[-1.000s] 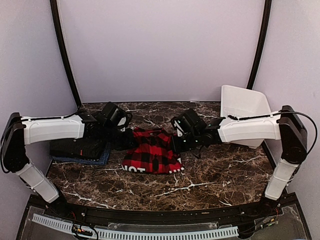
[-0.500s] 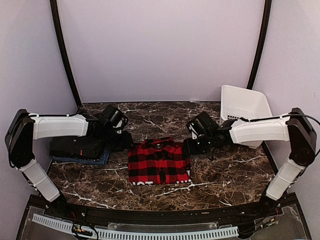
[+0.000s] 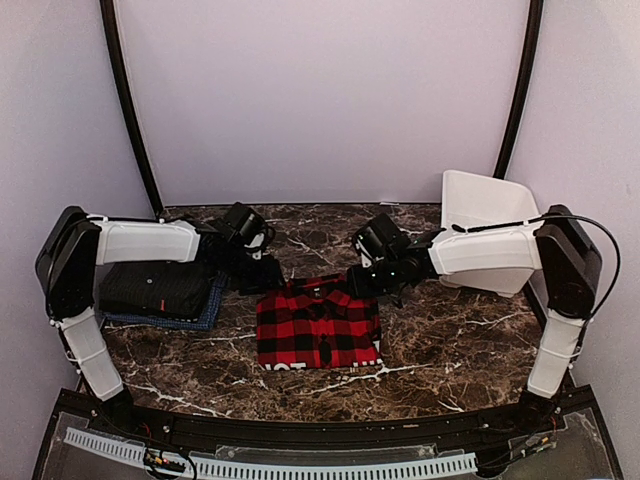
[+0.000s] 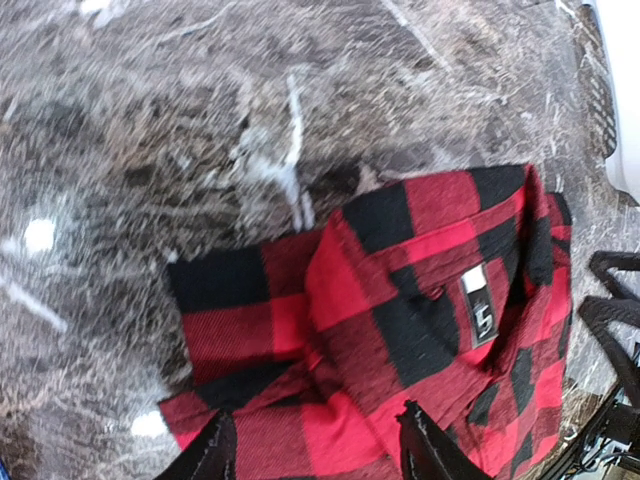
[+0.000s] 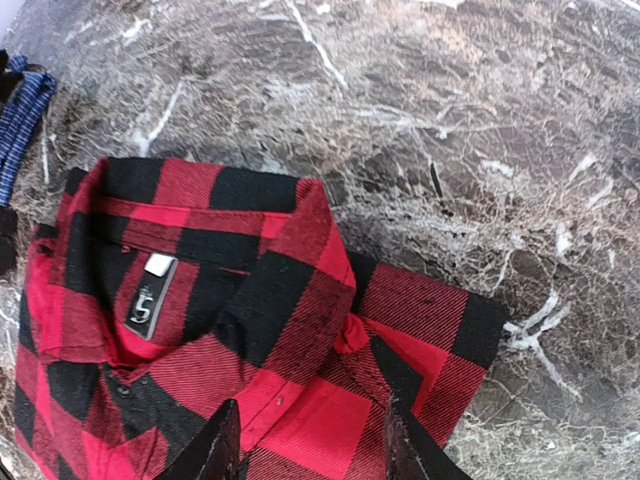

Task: Fold and stack the long sleeve shirts
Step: Smooth out the square-folded shirt at the center of the board.

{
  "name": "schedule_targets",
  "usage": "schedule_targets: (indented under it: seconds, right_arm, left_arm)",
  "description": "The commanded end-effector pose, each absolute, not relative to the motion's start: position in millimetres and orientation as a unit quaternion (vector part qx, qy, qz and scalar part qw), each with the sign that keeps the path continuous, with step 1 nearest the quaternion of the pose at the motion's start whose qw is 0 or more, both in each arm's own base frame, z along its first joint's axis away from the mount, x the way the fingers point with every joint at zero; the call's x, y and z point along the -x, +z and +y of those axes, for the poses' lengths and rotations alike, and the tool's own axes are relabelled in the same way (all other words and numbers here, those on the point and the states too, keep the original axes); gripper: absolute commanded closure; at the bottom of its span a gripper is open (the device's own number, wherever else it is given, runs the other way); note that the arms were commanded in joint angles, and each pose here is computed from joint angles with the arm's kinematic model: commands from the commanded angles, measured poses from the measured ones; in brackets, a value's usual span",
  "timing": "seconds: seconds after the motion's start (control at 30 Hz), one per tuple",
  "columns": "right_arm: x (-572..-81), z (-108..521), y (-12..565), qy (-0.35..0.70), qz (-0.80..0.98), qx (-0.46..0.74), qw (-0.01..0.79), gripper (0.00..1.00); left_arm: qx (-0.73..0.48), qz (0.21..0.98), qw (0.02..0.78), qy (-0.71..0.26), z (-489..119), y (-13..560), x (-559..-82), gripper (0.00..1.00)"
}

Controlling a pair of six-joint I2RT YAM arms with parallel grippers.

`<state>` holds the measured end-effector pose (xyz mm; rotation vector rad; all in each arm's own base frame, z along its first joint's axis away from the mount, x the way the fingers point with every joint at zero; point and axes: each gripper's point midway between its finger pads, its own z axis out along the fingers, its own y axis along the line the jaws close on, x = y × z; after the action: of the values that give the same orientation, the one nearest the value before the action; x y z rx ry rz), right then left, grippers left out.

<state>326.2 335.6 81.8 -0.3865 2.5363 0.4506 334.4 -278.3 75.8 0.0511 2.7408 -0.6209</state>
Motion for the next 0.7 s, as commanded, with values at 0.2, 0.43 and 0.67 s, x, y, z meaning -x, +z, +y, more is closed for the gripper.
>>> schedule_targets:
  seconds: [0.2,0.43,0.67]
  right_arm:
    - [-333,320,64,0.147,0.945,0.128,0.262,0.57]
    - [-332,318,46,0.146,0.949,0.127,0.250,0.58]
    - [-332,321,39,0.155,0.948,0.129,0.246,0.64]
  left_arm:
    - [-0.052,0.958,0.176,-0.221,-305,75,-366,0.47]
    - [-0.057,0.960,0.172,-0.211,-317,64,-376,0.53]
    - [-0.057,0.962,0.170,-0.206,-323,57,-383,0.66]
